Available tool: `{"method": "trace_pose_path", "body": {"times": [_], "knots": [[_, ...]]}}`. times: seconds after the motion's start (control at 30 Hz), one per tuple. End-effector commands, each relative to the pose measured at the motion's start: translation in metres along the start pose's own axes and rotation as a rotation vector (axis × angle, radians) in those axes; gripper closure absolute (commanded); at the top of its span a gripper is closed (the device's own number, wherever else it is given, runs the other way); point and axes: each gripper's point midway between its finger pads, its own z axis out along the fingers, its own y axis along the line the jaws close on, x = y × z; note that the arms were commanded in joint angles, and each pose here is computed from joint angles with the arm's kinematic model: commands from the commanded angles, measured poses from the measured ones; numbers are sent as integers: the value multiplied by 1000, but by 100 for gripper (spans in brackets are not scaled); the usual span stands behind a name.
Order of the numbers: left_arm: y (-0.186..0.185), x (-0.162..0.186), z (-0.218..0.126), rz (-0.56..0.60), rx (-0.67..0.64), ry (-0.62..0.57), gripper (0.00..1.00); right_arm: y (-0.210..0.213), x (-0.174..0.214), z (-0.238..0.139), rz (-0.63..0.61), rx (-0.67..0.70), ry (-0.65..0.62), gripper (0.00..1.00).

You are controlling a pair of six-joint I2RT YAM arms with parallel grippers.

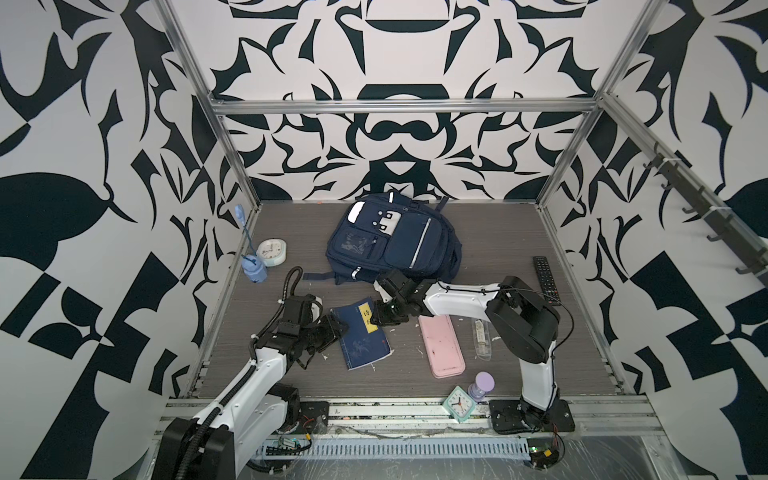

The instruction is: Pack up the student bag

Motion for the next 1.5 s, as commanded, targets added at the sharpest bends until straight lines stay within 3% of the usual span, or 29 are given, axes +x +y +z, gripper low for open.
{"method": "trace_pose_path", "body": {"times": [0.0,0.5,0.7,0.87,1.47], "knots": [[-42,-6,-7,73,193,-12,52,-11,29,12,5,42,88,74],[-40,-4,-8,72,189,-15,55,-19,36,11,11,61,101,74],[-5,-12,-30,102,-109,-53,48,-24,38,9,13,75,97,74],[16,-4,-23,33,-239,44,43,-28,43,9,14,86,105,74],[55,13,-3,-77,-378,139,41,-38,47,7,-37,176,113,85]]}}
